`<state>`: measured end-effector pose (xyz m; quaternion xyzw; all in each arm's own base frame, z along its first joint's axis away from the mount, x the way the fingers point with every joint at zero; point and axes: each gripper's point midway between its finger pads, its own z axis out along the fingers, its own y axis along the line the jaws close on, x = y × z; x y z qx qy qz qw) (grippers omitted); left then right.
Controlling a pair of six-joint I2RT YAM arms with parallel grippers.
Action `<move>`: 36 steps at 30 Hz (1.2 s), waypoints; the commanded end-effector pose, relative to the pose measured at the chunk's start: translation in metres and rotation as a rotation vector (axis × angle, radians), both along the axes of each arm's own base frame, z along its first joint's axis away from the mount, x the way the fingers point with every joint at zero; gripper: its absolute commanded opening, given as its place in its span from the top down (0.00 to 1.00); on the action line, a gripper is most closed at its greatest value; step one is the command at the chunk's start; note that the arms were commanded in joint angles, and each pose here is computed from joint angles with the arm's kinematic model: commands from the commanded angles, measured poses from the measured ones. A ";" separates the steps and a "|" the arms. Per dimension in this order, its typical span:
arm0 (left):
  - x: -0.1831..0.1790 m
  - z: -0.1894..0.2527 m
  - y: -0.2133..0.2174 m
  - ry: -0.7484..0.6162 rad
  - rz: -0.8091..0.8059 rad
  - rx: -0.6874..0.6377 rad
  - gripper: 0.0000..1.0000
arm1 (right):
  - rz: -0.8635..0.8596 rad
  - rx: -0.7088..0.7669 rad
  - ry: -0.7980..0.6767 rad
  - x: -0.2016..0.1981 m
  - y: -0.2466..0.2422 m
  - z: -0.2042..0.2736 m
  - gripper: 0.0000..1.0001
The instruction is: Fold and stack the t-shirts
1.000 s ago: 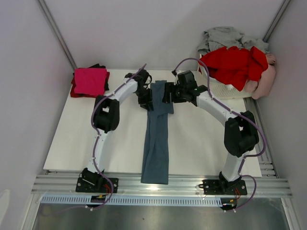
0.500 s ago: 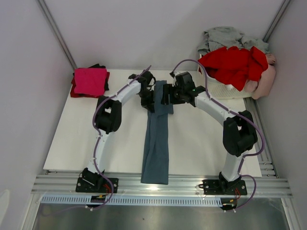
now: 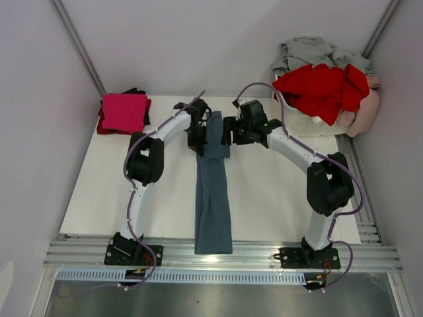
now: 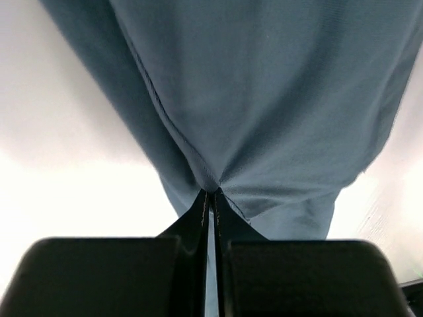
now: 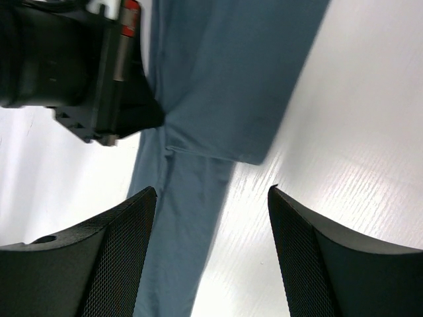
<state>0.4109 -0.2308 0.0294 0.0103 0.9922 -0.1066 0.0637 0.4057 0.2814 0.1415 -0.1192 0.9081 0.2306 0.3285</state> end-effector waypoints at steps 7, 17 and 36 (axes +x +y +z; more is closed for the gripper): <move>0.005 0.054 0.060 -0.115 0.091 0.073 0.99 | 0.007 -0.019 -0.033 0.002 0.006 0.006 0.28; -0.023 0.010 0.066 0.041 0.084 0.103 0.99 | 0.031 -0.025 0.005 -0.002 0.013 -0.003 0.28; -0.040 0.054 0.062 -0.078 0.151 -0.028 0.81 | 0.119 0.085 0.090 -0.026 0.031 -0.018 0.21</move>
